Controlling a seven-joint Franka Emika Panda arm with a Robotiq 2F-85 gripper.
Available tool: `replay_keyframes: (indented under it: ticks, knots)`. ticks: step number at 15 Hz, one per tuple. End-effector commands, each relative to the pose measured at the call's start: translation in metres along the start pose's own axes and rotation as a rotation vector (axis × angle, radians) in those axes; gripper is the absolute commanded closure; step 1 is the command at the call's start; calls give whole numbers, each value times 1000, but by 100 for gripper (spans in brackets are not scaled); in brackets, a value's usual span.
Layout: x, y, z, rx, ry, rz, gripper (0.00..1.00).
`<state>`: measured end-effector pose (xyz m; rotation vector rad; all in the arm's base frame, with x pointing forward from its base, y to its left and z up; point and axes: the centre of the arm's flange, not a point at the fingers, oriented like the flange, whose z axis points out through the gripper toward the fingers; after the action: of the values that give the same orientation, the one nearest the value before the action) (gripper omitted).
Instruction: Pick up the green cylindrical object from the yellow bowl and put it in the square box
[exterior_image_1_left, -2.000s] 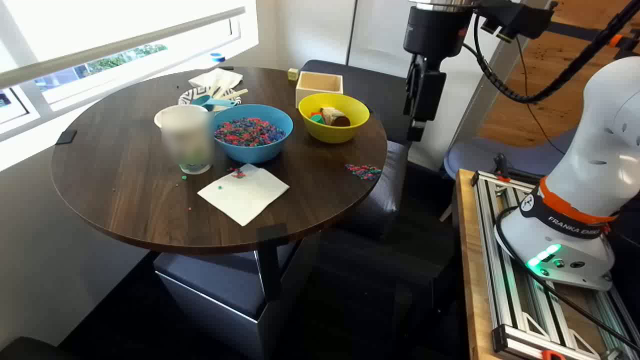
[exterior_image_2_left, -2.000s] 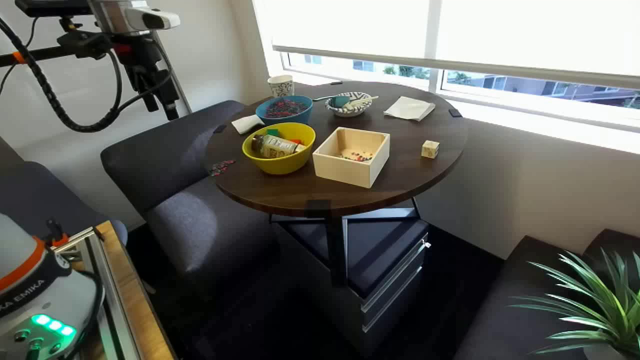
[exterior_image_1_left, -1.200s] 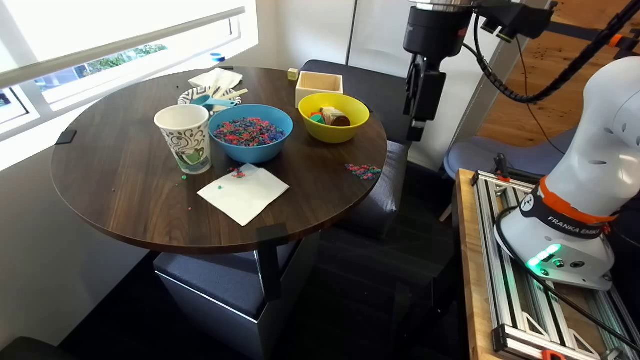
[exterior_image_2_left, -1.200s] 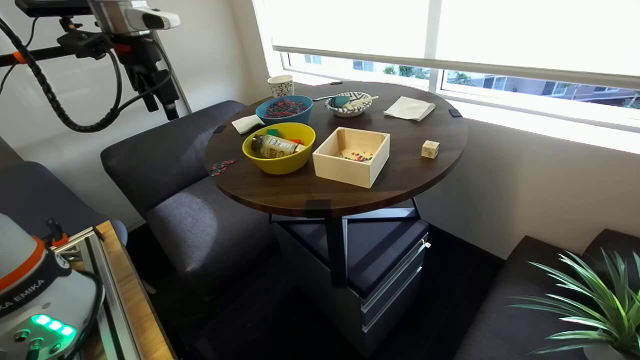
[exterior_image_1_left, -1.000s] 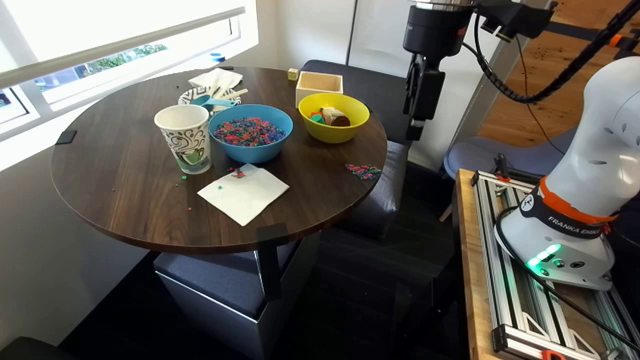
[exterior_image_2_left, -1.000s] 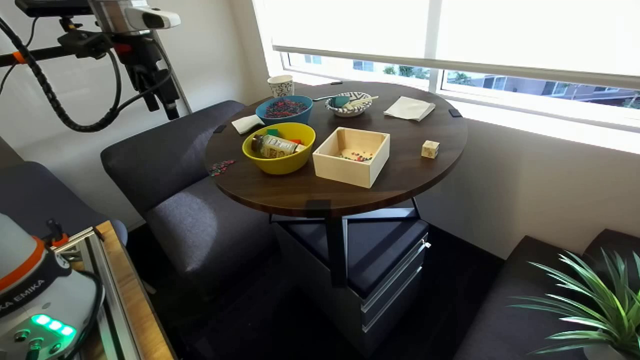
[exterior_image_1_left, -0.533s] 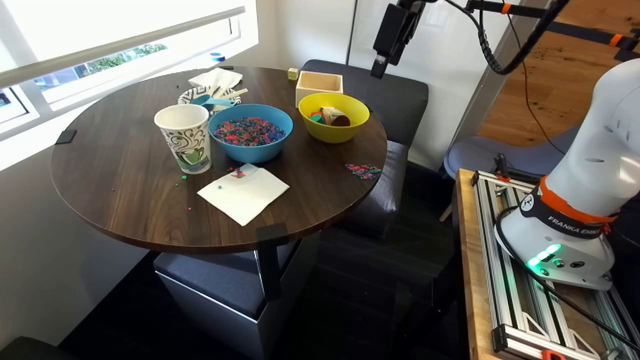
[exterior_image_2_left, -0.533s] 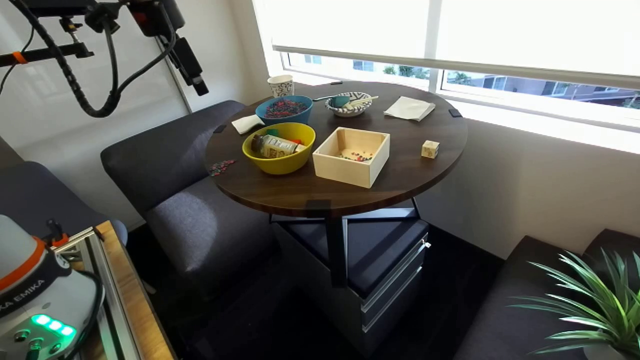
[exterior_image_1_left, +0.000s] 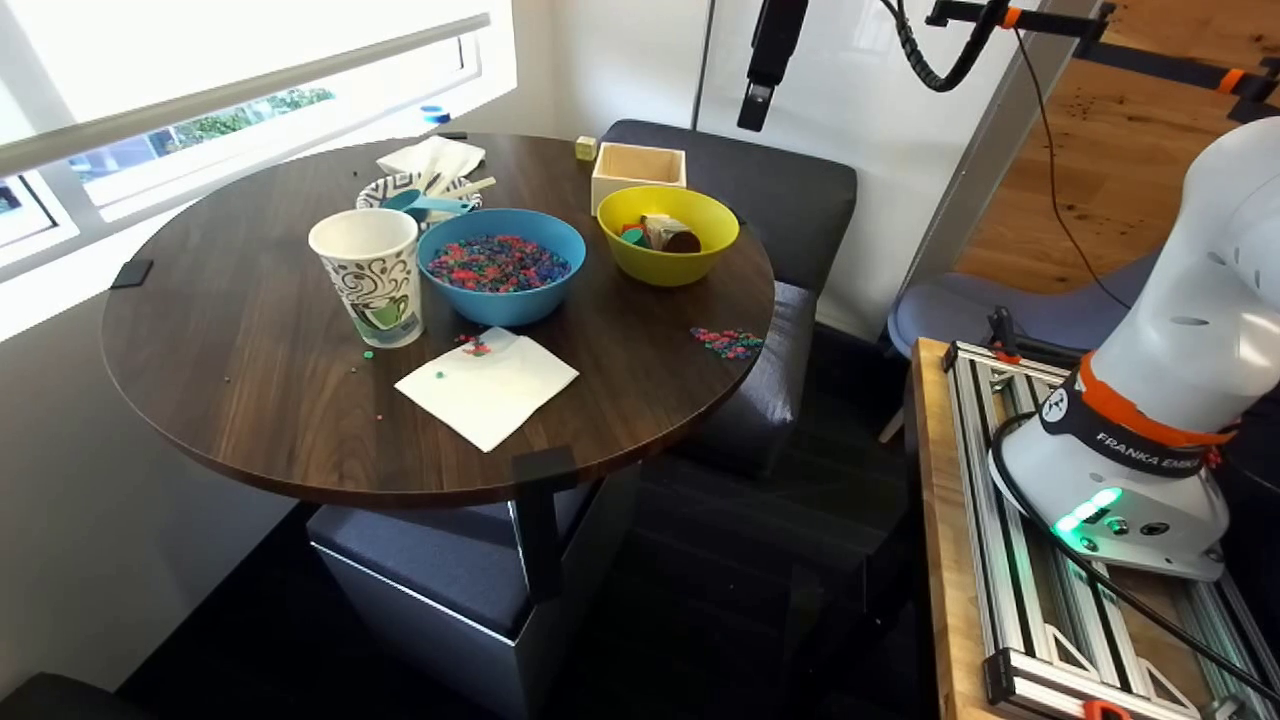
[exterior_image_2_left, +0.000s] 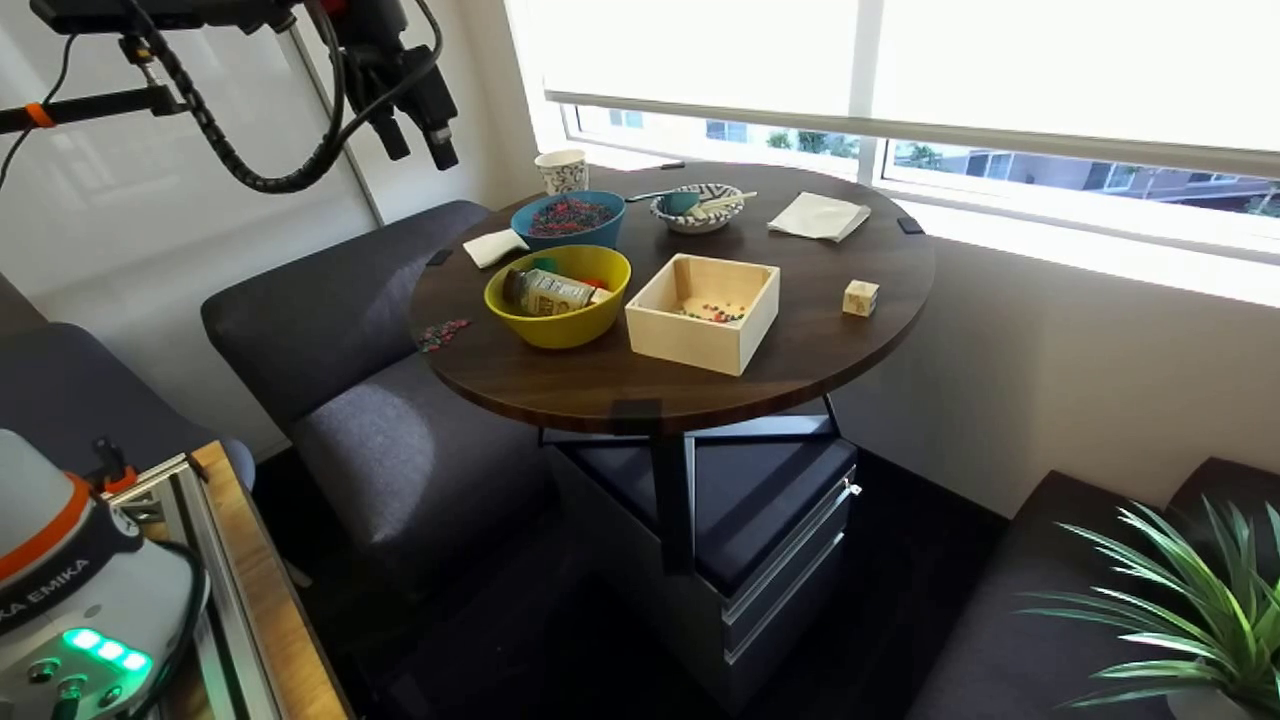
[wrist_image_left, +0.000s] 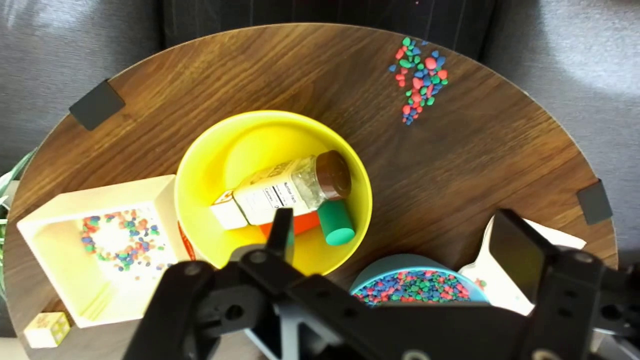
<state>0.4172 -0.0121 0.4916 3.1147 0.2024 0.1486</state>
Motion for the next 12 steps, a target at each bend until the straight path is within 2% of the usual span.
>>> replay_keyframes:
  ticks: [1, 9, 12]
  knots:
    - [0, 0, 0, 0, 1, 1, 0]
    - [-1, 0, -3, -1, 6, 2, 0]
    - [5, 9, 2, -23, 26, -5, 0]
